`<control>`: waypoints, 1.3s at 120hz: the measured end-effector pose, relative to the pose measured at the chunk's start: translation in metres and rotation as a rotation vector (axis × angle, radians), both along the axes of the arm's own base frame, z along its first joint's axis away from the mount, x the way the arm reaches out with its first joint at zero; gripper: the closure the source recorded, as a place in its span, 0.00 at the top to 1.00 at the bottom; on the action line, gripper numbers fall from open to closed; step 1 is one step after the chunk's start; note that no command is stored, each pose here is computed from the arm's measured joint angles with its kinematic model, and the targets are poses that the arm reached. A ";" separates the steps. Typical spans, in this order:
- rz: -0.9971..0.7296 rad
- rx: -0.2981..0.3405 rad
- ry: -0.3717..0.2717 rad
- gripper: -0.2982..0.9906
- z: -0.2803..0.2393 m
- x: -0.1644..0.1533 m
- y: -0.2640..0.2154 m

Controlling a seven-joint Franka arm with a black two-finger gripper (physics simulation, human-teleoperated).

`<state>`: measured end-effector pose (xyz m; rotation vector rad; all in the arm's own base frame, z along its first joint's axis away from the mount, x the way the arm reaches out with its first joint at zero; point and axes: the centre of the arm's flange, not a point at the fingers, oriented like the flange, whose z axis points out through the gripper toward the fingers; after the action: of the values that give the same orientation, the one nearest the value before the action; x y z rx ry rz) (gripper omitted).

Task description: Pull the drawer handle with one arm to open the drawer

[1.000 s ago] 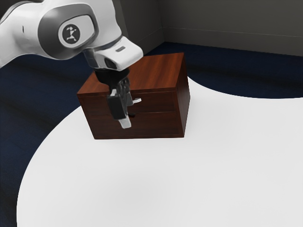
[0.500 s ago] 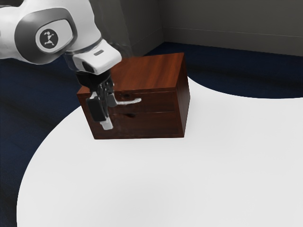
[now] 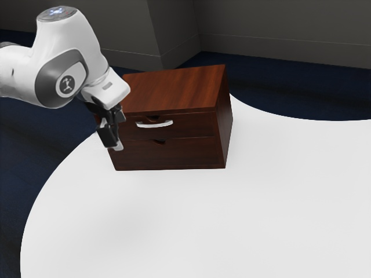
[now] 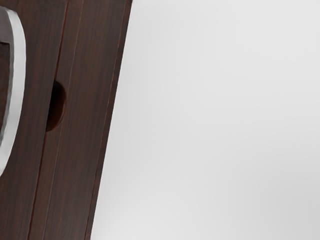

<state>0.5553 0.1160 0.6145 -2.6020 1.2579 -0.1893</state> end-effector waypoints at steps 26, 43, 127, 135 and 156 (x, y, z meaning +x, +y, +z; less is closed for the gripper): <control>-0.065 0.005 -0.043 0.62 -0.012 0.021 0.008; -0.090 0.021 -0.056 0.53 -0.015 0.037 0.016; -0.188 0.080 -0.069 0.46 -0.031 0.076 0.025; -0.196 0.076 -0.064 0.47 -0.035 0.077 0.022; -0.208 0.060 -0.022 0.46 -0.059 0.075 0.016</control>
<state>0.6308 0.1318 0.5554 -2.4100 1.5023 -0.2135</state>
